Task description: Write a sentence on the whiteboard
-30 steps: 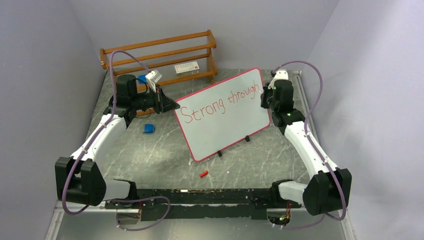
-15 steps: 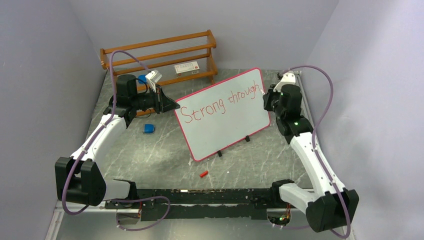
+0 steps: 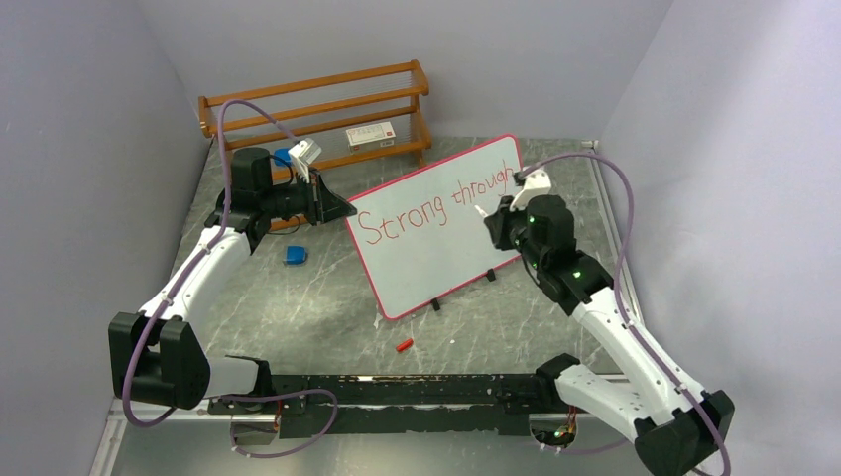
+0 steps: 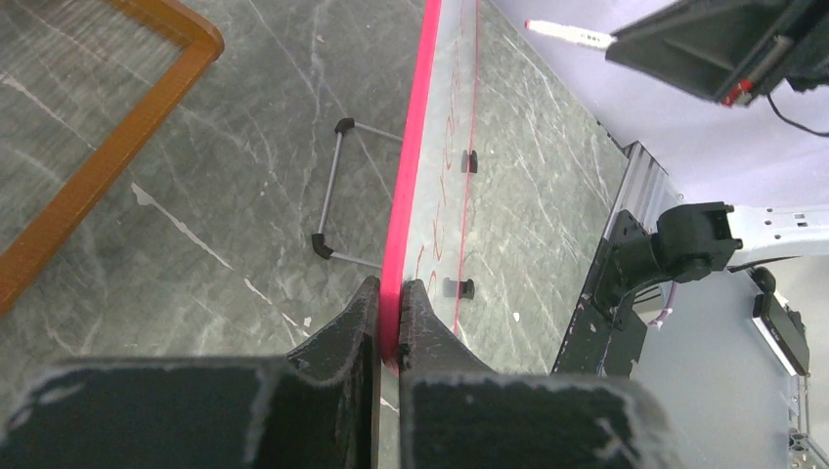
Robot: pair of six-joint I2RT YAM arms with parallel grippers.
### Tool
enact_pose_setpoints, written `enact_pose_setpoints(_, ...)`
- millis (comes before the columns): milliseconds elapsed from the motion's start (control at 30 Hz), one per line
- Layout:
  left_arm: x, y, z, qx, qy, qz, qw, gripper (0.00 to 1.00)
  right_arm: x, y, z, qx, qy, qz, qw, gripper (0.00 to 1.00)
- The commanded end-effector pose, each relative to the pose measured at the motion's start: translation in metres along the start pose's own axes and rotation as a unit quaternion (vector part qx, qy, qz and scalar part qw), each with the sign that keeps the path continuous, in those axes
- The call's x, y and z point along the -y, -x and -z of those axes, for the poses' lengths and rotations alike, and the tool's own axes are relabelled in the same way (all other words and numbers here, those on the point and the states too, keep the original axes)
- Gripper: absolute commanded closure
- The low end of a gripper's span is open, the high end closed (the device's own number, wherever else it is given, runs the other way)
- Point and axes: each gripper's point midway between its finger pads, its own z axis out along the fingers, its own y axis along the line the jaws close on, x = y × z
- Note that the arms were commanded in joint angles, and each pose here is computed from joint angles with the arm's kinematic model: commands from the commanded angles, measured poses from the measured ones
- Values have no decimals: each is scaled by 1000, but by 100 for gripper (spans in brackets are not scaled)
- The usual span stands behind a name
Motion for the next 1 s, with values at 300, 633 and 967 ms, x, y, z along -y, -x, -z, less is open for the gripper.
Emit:
enact_pose_setpoints(300, -20, -25, -3, -32, 58, 11, 998, 95, -62, -33, 24, -18, 28, 30, 999, 100)
enact_pose_setpoints(633, -24, -26, -3, -32, 69, 17, 997, 95, -94, -63, 42, -39, 37, 61, 997, 100)
enact_pose_setpoints(967, -26, -26, -3, -34, 73, 18, 997, 95, -138, -91, 38, -46, 50, 107, 992, 100)
